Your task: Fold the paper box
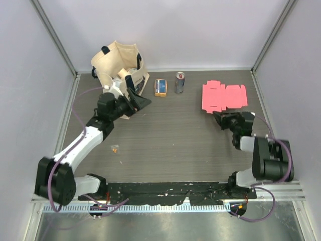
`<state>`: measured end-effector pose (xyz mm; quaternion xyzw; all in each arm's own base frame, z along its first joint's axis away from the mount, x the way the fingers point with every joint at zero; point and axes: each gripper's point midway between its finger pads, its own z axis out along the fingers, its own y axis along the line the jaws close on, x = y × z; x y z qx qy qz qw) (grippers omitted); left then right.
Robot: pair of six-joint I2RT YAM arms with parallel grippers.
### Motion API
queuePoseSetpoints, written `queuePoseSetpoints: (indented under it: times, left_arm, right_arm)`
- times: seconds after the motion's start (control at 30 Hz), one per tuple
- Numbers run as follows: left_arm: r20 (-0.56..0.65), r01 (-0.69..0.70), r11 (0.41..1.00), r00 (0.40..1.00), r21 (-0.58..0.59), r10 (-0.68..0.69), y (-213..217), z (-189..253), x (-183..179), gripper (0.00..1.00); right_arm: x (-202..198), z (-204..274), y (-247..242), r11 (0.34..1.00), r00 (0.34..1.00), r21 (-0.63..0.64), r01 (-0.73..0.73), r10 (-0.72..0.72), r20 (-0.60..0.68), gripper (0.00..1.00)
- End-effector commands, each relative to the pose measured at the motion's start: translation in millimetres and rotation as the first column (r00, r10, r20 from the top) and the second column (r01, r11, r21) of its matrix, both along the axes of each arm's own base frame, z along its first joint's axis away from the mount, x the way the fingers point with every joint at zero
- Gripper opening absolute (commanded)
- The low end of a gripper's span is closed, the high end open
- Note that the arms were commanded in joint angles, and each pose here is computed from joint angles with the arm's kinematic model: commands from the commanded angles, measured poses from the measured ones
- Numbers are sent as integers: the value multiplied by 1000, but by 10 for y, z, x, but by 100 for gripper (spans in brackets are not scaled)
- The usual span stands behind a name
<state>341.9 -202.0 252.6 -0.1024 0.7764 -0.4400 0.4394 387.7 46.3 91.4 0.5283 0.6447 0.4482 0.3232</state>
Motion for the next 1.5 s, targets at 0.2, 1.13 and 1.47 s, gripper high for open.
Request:
queuePoseSetpoints:
  times: [0.2,1.13,1.47]
  left_arm:
    - [-57,270,890,948,-368,-312,-1531,-226,-383,92]
    - [94,331,794,939,-510,-331,-2460,-124,-165,33]
    - [6,244,929,968,-277,-252,-1889,-510,-49,0]
  right_arm:
    - [-1055,729,513,963,938,8,-269,261,228,2]
    - [-1285,1055,736,926,887,70,-372,332,321,8]
    - [-1179,960,621,871,870,-292,-396,457,183,55]
